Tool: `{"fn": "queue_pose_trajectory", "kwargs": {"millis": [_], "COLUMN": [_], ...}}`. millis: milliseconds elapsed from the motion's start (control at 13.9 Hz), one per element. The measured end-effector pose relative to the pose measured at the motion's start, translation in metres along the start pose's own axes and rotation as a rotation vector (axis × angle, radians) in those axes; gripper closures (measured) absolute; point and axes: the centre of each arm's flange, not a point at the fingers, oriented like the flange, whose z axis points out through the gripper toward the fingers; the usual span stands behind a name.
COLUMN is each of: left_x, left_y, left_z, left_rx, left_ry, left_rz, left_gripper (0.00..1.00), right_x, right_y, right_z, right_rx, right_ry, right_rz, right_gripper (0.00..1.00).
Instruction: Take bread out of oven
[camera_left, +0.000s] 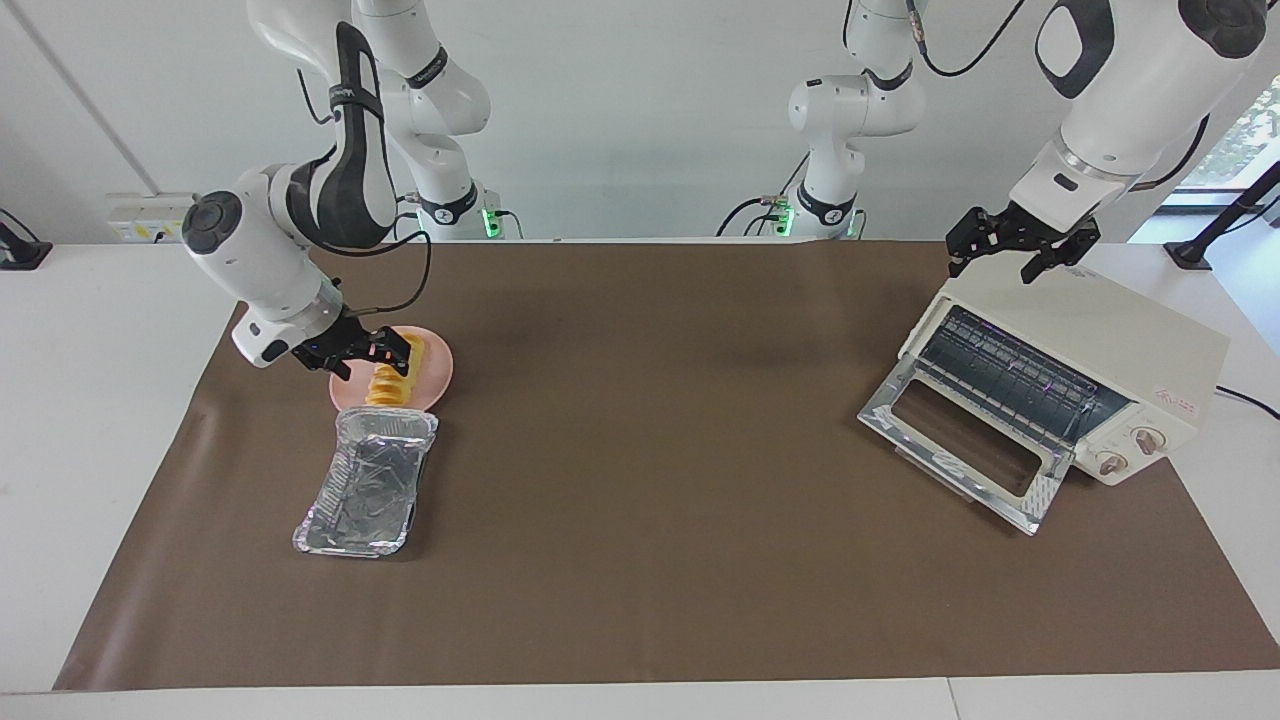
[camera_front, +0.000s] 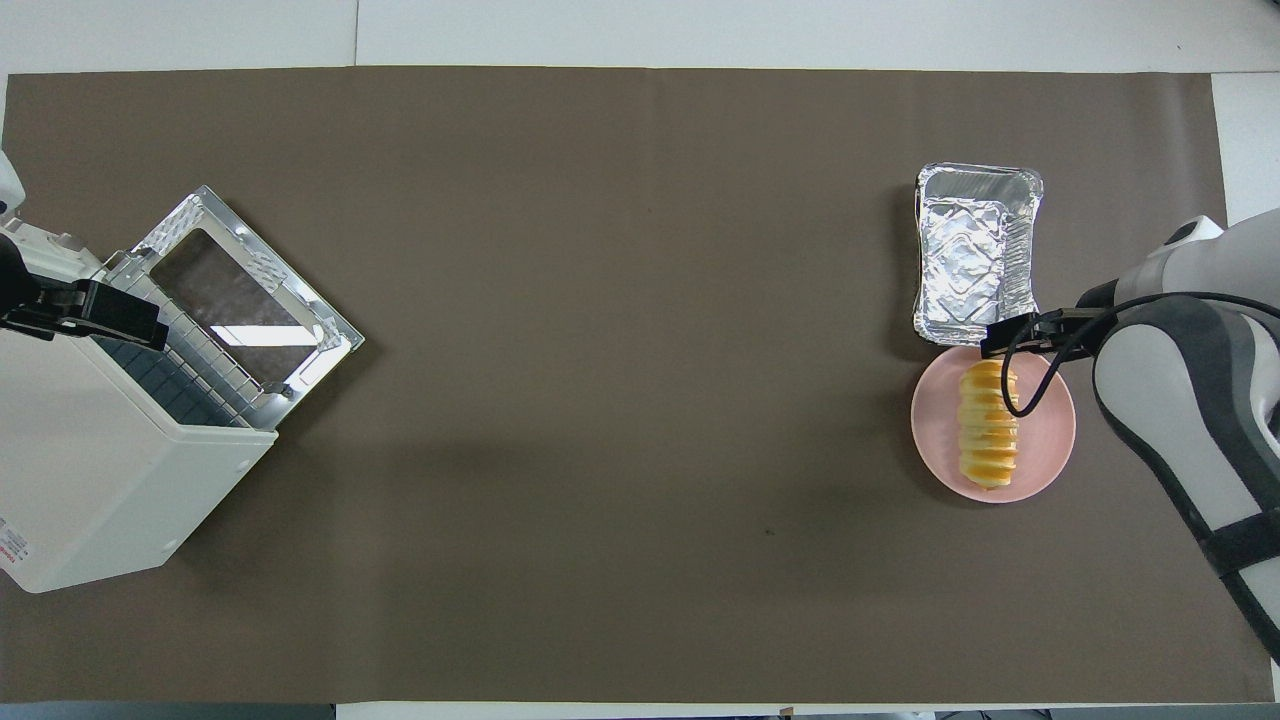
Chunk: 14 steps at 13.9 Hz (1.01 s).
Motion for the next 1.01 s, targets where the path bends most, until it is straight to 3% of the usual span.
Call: {"fn": "queue_pose_trajectory", "kwargs": {"millis": [360,792,1008], "left_x": [0.000,0.000,0.000], "left_y": [0.000,0.000,0.000], "left_z": [0.000,0.000,0.000], "left_rx": [0.000,0.000,0.000], "left_ry": [0.000,0.000,0.000], "left_rz": [0.000,0.000,0.000], "left_gripper": [0.00,0.00,0.00], "right_x": [0.006,-0.024,-0.024], "right_y": [-0.006,-0.020,-0.012], "right_z": [-0.079,-0.179,-0.199], "right_rx": [-0.094,-0.101,-0.119], "right_ry": [0.040,0.031,0.049], "right_rz": [-0.051,-0.041,-0.017], "right_gripper": [0.00,0.00,0.00]}}
